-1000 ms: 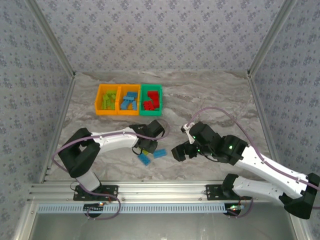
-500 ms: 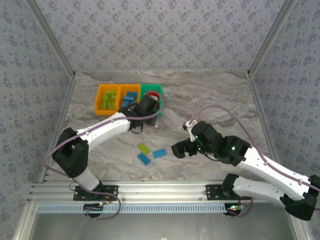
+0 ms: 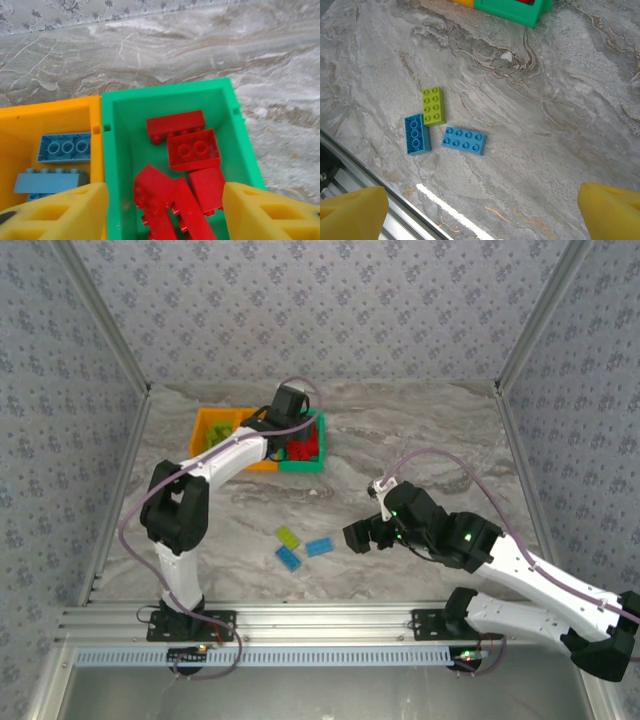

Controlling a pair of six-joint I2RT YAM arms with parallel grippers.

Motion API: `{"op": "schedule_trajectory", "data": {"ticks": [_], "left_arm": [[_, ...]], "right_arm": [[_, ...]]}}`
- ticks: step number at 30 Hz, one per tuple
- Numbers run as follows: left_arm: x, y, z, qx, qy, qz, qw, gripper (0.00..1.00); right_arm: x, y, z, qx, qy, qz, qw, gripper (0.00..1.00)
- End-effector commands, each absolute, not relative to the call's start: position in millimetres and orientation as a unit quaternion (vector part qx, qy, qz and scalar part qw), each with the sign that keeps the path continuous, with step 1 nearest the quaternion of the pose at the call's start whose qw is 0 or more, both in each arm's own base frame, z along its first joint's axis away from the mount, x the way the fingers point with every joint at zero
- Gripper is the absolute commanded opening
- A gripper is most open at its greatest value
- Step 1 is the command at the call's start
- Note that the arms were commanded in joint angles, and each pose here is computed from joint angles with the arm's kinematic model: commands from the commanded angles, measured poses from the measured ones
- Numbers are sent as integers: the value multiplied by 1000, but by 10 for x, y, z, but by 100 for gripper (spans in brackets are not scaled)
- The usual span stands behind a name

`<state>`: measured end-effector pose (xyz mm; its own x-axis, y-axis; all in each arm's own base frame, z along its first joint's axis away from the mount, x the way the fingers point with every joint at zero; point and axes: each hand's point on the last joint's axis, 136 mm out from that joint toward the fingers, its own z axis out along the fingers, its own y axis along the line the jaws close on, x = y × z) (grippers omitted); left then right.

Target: Sort the legos into containers by color

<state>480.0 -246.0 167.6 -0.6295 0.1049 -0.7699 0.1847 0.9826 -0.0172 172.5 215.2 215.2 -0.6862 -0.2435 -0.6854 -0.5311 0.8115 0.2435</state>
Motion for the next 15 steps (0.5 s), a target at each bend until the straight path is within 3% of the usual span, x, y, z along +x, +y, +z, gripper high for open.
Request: {"op": "schedule_trajectory", "data": {"ticks": [1, 8, 15], "left_arm": [[4659, -2553, 2280, 69, 876, -98, 467, 65], [3414, -2497, 2356, -5, 877, -134, 462, 68], [2290, -1967, 1729, -119, 915, -98, 373, 69]], "right_arm": [[1762, 2157, 2199, -218, 887, 215, 346, 100], [1824, 2195, 2122, -223, 887, 209, 347, 100], [1841, 2230, 2030, -231, 888, 209, 340, 100]]}}
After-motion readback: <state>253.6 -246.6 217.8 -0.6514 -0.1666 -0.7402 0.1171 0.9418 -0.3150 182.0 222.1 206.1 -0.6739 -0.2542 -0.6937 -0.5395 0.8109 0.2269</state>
